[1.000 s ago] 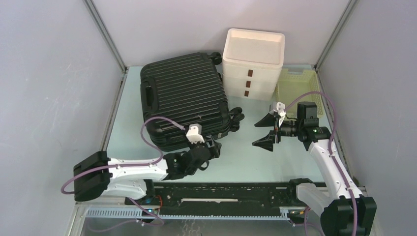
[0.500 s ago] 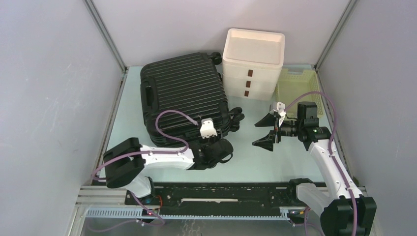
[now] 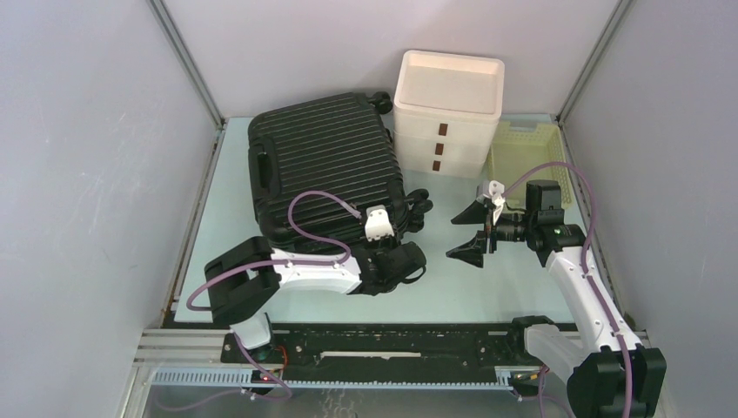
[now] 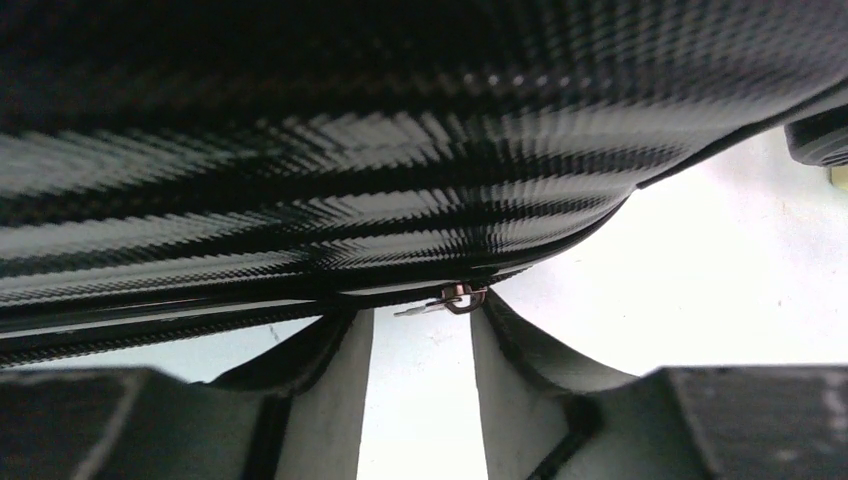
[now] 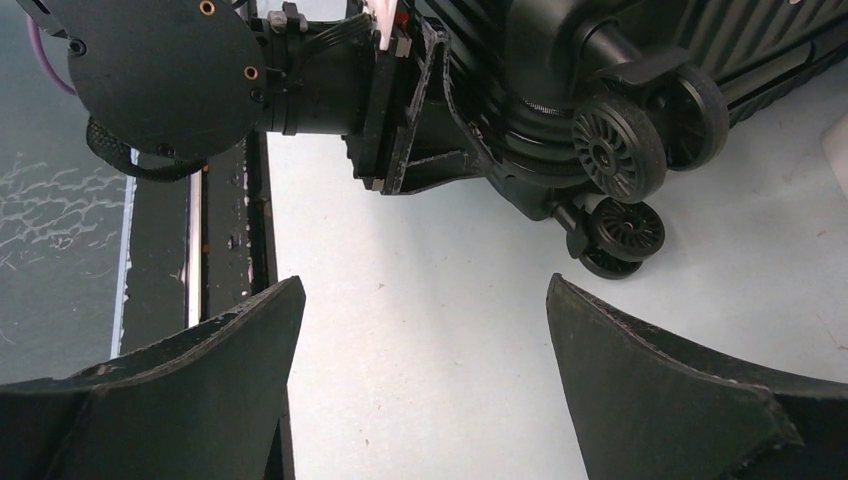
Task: Open, take out, and arrange the luggage
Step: Grab the zipper of the luggage, then unzip the zipper of the luggage.
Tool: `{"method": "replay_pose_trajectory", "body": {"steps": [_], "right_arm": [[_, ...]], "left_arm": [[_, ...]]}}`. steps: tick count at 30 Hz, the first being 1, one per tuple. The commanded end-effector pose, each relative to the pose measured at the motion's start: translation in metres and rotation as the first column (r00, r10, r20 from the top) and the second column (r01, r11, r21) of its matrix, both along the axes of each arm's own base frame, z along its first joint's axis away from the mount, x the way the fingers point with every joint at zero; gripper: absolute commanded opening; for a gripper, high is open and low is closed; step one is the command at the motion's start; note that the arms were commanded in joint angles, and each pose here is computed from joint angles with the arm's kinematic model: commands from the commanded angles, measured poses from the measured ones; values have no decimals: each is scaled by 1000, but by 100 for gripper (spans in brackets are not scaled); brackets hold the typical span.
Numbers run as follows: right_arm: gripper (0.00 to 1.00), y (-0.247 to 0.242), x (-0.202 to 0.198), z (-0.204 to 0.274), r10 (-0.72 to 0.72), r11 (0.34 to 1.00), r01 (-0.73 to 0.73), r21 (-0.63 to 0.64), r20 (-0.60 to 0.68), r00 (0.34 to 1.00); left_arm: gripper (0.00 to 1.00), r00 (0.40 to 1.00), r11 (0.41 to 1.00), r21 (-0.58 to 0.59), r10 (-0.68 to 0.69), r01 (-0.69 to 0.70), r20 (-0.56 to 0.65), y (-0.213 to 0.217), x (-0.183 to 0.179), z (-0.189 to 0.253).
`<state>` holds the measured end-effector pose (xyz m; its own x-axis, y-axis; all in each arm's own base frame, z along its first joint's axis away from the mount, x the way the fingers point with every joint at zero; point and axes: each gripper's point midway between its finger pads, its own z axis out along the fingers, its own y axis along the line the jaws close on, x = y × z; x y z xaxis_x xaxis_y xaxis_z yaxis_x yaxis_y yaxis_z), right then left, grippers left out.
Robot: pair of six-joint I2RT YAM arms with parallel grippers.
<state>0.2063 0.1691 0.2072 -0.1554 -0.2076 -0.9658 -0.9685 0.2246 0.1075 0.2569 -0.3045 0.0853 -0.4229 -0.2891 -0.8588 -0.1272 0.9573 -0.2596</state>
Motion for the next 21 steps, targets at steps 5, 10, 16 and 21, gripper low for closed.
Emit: {"method": "replay_pose_trajectory", "body": {"steps": [5, 10, 16, 21], "right_arm": [[100, 1, 2, -1, 11, 1000, -10, -9, 25, 1000], [100, 1, 2, -2, 12, 1000, -12, -11, 24, 1000], [100, 0, 3, -2, 8, 1000, -8, -15, 30, 1000], [100, 0, 3, -2, 6, 1000, -6, -14, 30, 1000]], "left_arm": [[31, 993, 996, -51, 78, -74, 88, 3, 20, 34], [19, 993, 997, -57, 61, -55, 97, 3, 17, 42], [12, 993, 998, -36, 48, -45, 103, 5, 12, 41], [9, 993, 999, -12, 44, -43, 110, 12, 6, 41]]}}
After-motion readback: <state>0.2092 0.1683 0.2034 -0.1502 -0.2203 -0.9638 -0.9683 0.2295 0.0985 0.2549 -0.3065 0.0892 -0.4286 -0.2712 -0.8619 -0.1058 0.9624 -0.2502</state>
